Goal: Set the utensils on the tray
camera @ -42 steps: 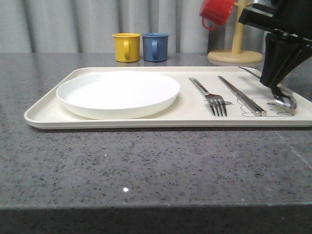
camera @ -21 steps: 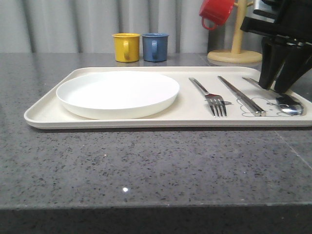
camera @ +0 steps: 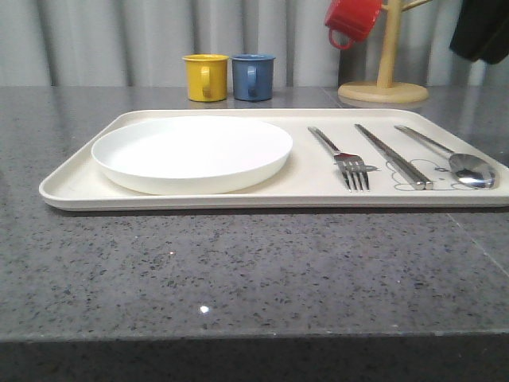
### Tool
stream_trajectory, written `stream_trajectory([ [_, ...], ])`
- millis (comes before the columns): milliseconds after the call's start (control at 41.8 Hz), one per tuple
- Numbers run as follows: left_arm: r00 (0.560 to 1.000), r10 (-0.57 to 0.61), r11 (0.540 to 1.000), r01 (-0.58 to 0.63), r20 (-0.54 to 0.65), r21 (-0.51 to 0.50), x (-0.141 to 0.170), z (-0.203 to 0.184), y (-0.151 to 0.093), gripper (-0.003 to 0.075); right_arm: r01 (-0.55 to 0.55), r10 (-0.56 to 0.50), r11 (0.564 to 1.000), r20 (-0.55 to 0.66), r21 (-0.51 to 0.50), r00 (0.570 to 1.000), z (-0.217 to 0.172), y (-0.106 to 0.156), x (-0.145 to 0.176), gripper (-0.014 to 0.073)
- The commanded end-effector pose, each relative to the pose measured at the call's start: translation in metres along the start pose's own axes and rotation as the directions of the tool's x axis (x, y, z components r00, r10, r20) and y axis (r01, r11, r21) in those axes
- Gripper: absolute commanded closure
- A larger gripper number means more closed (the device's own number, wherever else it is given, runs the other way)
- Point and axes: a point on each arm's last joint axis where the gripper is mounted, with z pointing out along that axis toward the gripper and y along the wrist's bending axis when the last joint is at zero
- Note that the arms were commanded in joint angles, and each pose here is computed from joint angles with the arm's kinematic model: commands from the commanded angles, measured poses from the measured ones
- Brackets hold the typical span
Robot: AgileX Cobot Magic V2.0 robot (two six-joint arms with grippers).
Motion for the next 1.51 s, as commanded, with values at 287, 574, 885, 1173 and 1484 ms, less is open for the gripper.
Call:
stream_trajectory([
  [287, 0.996, -0.019, 1.000, 0.019, 0.088, -0.002, -0.013, -0.002, 0.002, 0.0312, 0.163, -0.171, 0.985, 0.317, 0.053, 0.933, -0.106, 0.041, 0.101, 0.0309],
  [574, 0.996, -0.019, 1.000, 0.019, 0.088, -0.003, -0.013, -0.002, 0.002, 0.0312, 0.112, -0.133, 0.990, 0.334, 0.082, 0.933, -0.118, 0.044, 0.163, 0.0341],
  [885, 0.996, -0.019, 1.000, 0.019, 0.088, -0.003, -0.013, -0.002, 0.002, 0.0312, 0.050, -0.099, 0.990, 0.386, 0.135, 0.917, -0.123, 0.040, 0.171, 0.0341],
  [1173, 0.996, -0.019, 1.000, 0.019, 0.088, -0.003, -0.013, -0.002, 0.002, 0.0312, 0.050, -0.100, 0.989, 0.395, 0.136, 0.913, -0.124, 0.040, 0.170, 0.0341],
  [1484, 0.996, -0.019, 1.000, 0.019, 0.088, -0.003, -0.013, -0.002, 0.002, 0.0312, 0.049, -0.100, 0.989, 0.399, 0.136, 0.912, -0.124, 0.040, 0.170, 0.0341],
])
